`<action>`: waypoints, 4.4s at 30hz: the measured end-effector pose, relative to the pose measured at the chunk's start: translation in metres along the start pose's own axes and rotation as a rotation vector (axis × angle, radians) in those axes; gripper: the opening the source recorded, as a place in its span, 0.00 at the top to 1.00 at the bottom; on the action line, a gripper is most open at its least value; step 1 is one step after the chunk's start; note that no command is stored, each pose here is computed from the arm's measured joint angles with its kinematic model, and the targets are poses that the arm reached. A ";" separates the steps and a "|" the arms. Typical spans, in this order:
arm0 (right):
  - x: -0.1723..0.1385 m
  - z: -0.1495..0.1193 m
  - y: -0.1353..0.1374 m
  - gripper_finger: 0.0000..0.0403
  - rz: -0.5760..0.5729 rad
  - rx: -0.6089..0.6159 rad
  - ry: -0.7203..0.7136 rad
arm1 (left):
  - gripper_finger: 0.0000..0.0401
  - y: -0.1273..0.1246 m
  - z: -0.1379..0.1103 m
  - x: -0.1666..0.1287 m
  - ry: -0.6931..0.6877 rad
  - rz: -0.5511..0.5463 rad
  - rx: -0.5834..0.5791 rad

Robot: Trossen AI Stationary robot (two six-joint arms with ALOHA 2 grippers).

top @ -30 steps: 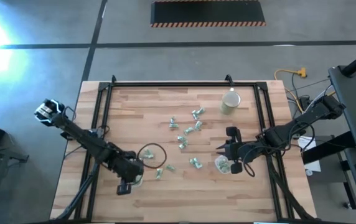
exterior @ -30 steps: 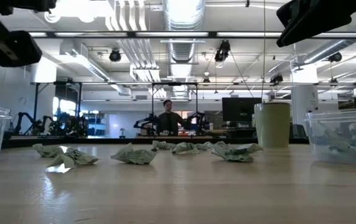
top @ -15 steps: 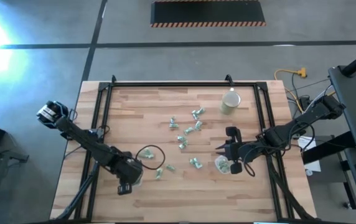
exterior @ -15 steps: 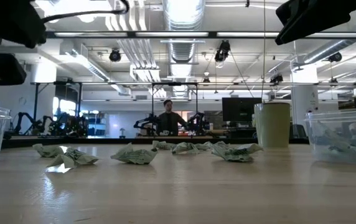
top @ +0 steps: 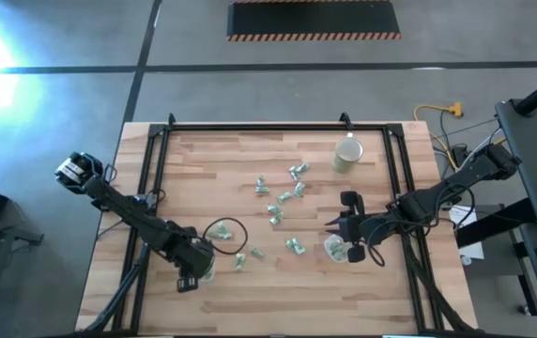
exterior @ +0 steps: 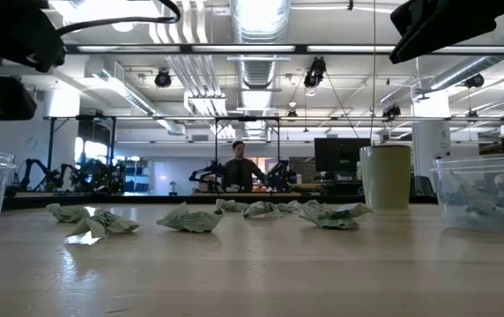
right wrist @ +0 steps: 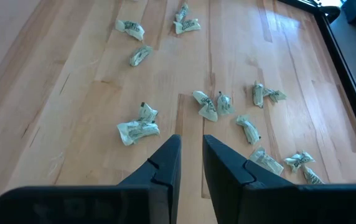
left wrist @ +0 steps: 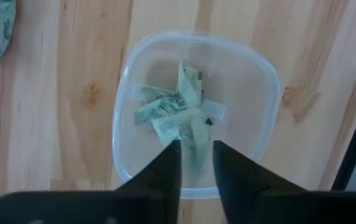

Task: Pick and place Stevia / Truvia into bins
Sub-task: Put the stevia packet into the left transparent container, then put the stevia packet into the right transparent container

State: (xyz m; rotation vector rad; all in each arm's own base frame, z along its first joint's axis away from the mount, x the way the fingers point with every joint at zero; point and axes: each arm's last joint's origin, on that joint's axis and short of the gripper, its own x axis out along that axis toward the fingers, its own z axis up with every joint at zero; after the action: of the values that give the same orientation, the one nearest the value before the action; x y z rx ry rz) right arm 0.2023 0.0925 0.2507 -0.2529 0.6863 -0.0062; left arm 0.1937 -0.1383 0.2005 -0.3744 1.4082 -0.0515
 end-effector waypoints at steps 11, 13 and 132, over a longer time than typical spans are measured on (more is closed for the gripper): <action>0.000 0.001 0.000 0.86 0.000 0.002 -0.005 | 0.54 0.000 -0.001 -0.013 -0.016 0.002 -0.001; 0.000 0.001 0.000 0.86 0.001 0.006 -0.012 | 0.54 -0.001 0.000 -0.021 -0.029 -0.011 -0.001; 0.194 -0.042 -0.169 0.84 0.163 0.000 0.611 | 0.53 0.024 0.008 -0.038 -0.773 0.671 0.263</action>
State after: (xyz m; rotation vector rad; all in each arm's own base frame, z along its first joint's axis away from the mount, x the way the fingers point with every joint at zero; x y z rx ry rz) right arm 0.3390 -0.0981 0.1374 -0.1935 1.3131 0.0754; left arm 0.1908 -0.1037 0.2305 0.2951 0.6855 0.4141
